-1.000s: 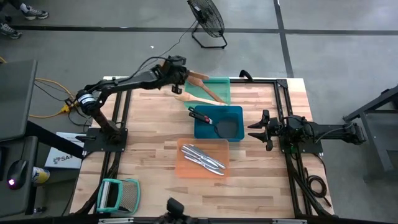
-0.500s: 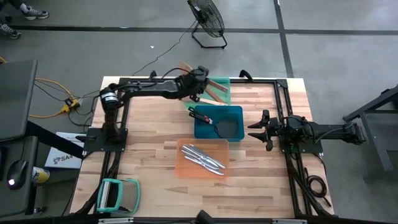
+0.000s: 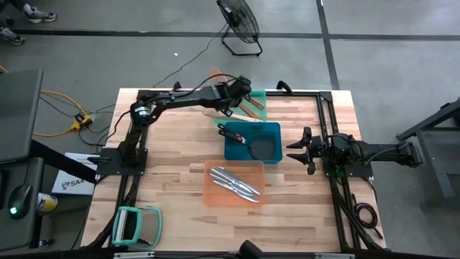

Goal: Pick & Place Kitchen Items
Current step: Put the wooden serving spoon into the green bin, then return to Home Position

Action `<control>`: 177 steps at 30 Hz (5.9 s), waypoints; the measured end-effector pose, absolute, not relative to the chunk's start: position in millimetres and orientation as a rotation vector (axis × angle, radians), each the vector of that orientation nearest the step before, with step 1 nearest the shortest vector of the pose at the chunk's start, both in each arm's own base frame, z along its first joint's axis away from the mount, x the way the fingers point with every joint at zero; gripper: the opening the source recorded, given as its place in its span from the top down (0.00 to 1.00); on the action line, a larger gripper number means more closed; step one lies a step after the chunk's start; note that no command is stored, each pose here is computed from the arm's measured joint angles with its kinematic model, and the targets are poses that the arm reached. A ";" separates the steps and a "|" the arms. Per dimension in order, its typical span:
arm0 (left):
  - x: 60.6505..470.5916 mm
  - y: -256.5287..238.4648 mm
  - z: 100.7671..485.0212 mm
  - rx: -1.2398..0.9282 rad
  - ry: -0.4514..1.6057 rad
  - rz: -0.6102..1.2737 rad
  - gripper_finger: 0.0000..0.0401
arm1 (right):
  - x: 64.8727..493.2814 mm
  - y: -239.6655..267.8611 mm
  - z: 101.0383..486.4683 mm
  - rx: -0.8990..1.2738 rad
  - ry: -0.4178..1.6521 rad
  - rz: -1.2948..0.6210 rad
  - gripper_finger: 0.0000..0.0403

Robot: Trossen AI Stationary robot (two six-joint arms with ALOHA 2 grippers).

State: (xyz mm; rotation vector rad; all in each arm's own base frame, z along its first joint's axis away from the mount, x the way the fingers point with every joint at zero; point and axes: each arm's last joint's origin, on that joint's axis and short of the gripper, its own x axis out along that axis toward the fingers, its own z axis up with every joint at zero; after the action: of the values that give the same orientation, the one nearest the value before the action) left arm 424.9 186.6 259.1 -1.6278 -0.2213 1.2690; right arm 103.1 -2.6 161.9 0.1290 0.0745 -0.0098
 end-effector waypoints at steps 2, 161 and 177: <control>428.2 185.8 253.8 -1.650 -0.226 1.273 0.80 | 103.1 -2.6 161.9 0.129 0.075 -0.010 0.63; 432.6 44.7 379.7 -0.150 0.830 0.363 0.69 | 103.1 -2.6 162.0 0.129 0.074 -0.011 0.63; 437.2 39.6 357.6 -0.180 0.490 0.113 0.69 | 103.1 -2.6 161.9 0.129 0.075 -0.010 0.63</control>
State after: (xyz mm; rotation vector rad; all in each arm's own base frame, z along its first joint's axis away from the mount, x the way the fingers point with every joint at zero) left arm 437.2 39.6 357.6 -0.1801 0.4899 0.1131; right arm 103.1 -2.6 161.9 0.1291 0.0752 -0.0098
